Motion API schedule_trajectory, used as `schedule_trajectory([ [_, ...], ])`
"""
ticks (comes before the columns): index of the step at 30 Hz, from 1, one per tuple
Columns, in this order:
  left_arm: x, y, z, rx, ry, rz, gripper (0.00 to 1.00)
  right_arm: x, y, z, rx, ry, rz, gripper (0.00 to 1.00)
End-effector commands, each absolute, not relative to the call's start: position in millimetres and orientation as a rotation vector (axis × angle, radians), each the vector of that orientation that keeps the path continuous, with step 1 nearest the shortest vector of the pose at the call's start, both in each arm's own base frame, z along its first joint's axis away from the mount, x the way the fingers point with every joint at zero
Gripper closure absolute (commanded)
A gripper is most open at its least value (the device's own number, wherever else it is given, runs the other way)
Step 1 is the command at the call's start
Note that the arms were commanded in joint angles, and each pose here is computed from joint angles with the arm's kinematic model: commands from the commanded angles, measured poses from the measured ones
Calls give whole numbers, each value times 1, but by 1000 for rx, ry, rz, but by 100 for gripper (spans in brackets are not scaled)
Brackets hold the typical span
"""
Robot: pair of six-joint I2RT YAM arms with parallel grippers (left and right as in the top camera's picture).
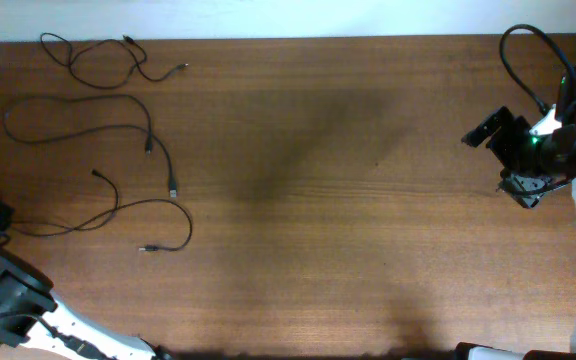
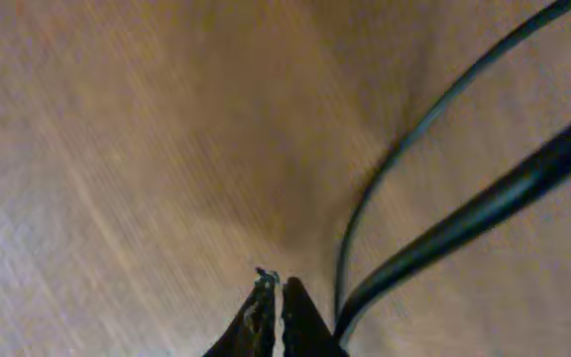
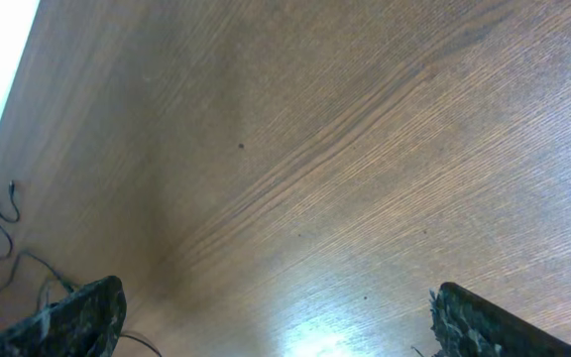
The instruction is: Untangle cables
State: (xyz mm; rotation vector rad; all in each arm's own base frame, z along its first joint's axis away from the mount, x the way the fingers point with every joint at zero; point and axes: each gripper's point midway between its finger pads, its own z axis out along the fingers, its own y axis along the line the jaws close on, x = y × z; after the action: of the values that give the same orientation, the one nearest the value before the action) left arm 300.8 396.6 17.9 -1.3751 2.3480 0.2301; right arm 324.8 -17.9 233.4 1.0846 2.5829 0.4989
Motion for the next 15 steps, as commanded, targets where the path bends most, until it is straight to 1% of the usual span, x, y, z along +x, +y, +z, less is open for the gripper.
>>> schedule_trajectory([
  [1,336,403,69,-1217,2265,111,82,324,-15,232,1061,2600,503,1],
  [3,342,403,91,-1244,2199,77,79,324,-15,232,1060,2600,503,1],
  [6,340,401,109,-1269,2160,73,62,324,-15,232,1059,2601,503,1],
  [8,338,398,119,-1267,2157,75,54,324,-15,232,1024,2610,497,1],
  [9,336,396,123,-1275,2152,72,46,324,-15,232,1014,2613,495,1],
  [12,329,383,134,-1376,2115,14,36,324,-15,235,1010,2606,496,1],
  [13,329,377,136,-1387,2112,-23,36,323,-15,237,1007,2600,498,1],
  [15,340,353,143,-1336,2124,-208,39,322,-15,242,997,2585,499,1],
])
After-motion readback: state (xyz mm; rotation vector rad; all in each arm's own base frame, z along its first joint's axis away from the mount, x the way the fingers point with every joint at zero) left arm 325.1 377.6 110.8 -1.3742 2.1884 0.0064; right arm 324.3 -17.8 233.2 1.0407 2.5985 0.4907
